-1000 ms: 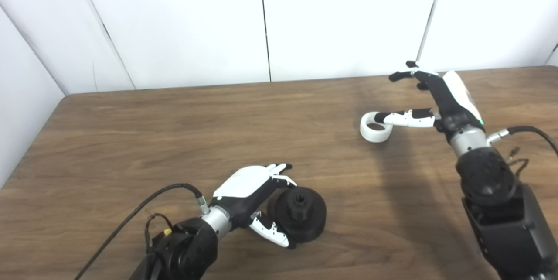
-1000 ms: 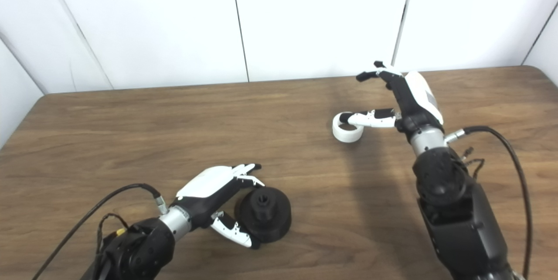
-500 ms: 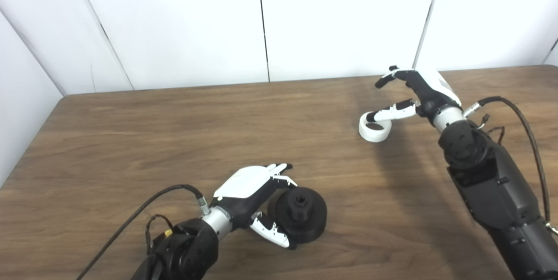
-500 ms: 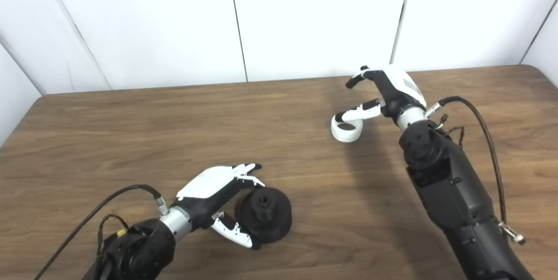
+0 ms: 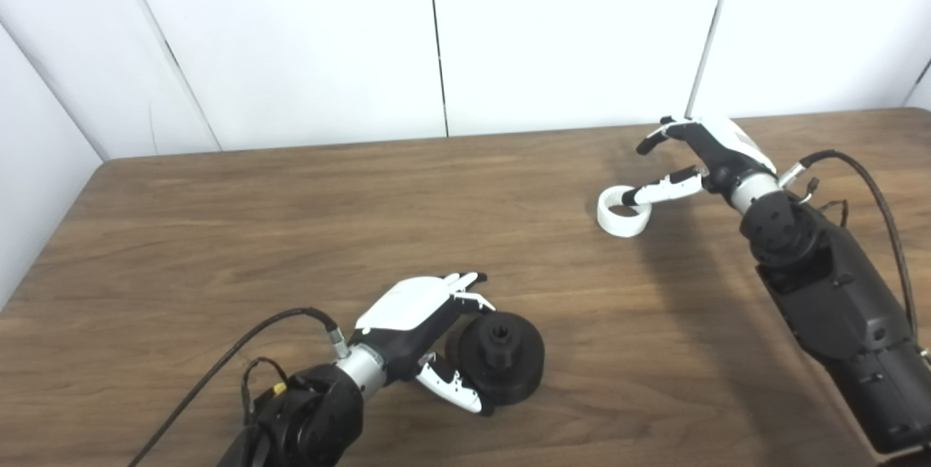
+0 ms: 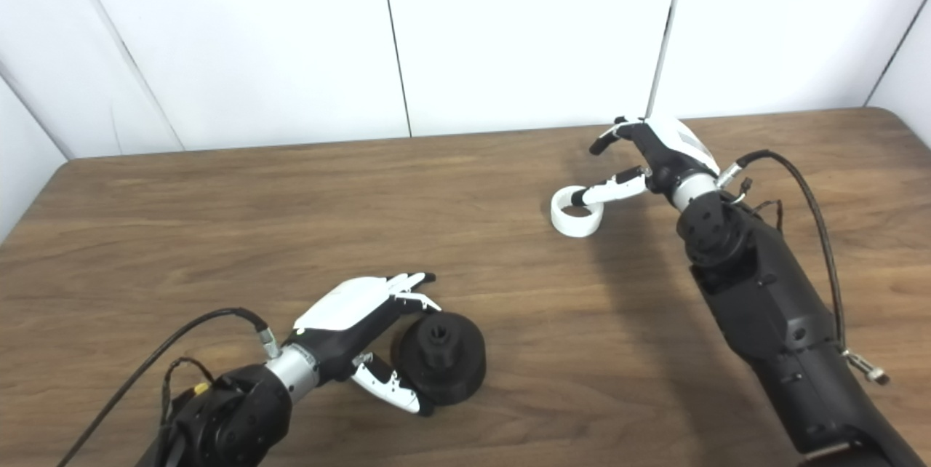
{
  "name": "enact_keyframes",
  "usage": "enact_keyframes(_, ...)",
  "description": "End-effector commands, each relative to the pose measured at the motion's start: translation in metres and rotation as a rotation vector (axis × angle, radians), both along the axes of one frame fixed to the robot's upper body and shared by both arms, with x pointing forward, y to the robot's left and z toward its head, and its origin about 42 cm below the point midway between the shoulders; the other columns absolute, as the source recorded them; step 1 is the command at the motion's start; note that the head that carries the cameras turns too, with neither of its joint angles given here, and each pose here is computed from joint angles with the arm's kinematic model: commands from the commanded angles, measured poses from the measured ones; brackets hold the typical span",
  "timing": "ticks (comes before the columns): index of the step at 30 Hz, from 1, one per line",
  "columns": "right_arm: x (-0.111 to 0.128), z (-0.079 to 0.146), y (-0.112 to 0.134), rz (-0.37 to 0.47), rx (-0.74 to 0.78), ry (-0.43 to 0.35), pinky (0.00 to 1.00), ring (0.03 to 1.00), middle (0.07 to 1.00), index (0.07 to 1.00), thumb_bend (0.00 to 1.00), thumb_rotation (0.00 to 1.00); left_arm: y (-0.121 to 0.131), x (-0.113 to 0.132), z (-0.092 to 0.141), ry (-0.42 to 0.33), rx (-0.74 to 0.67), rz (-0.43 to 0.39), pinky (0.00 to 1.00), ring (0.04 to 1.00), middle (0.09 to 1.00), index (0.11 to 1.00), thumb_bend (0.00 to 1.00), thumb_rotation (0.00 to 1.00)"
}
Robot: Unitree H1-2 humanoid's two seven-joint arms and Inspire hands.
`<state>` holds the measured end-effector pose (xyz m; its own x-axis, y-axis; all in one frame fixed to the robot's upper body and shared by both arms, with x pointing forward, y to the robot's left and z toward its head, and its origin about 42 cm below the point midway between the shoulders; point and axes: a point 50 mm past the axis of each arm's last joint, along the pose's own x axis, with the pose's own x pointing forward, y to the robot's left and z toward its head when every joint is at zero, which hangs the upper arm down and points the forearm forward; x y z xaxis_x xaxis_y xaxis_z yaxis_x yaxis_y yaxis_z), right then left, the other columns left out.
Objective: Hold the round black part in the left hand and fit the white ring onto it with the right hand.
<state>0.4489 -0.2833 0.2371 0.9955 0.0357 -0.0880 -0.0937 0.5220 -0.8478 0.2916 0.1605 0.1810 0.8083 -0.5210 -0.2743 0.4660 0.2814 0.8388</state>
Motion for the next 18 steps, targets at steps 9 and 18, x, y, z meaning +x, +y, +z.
enact_keyframes(9,0.002,0.037,0.005,0.098,-0.068,-0.032,1.00,1.000,0.949,0.701,0.91,0.38,0.000,0.008,0.011,-0.054,0.008,-0.013,1.00,1.000,1.000,0.712,0.93,0.27)
enact_keyframes(18,0.000,0.026,0.013,0.126,-0.068,-0.001,1.00,1.000,0.946,0.703,0.92,0.35,0.001,0.010,0.012,-0.053,-0.008,-0.001,1.00,1.000,1.000,0.710,0.93,0.25)
